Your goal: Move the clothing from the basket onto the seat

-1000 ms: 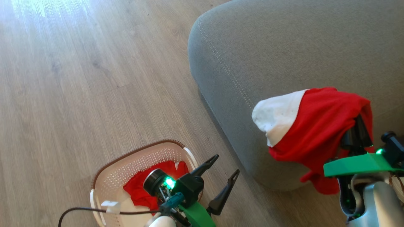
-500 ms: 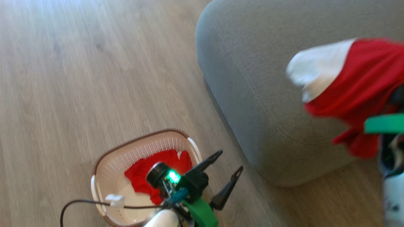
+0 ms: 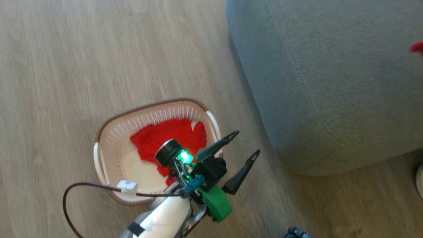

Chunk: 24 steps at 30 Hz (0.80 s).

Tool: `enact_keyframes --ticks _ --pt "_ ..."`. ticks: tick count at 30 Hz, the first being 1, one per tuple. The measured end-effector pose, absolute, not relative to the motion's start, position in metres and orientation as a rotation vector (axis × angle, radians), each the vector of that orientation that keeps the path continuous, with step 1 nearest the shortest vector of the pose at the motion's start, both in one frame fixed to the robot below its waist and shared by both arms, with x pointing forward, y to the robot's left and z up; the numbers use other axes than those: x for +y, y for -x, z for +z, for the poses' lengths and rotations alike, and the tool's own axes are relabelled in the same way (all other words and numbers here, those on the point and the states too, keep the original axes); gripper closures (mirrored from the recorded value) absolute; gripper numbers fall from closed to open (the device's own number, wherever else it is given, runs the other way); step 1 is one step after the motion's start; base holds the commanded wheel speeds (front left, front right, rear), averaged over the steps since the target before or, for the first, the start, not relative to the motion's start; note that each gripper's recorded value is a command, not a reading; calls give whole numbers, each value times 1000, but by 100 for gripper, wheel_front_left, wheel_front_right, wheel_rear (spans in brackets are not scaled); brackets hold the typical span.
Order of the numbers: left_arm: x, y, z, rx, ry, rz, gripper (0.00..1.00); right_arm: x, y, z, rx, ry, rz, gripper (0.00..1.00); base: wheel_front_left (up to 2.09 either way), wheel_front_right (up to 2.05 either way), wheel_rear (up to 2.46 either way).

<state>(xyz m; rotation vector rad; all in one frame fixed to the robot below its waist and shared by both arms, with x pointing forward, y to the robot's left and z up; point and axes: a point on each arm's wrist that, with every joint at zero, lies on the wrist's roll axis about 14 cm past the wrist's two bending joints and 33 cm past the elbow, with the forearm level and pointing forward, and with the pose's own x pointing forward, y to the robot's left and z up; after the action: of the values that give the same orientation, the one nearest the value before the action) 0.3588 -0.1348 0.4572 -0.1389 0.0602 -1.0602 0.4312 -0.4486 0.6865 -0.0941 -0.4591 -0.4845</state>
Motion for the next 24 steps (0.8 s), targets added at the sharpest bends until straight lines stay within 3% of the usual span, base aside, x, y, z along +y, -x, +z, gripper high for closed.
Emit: enact_keyframes --ticks 6,15,24 --pt "-127 -375 436 96 138 -1031 0 -467 -480 672 -386 65 -505 100 0 0 0" --pt "-114 -390 409 148 138 -988 0 -468 -536 584 -118 1 -512 100 0 0 0" --pt "-107 -400 398 161 136 -959 0 -476 -533 496 155 -22 -571 100 0 0 0"
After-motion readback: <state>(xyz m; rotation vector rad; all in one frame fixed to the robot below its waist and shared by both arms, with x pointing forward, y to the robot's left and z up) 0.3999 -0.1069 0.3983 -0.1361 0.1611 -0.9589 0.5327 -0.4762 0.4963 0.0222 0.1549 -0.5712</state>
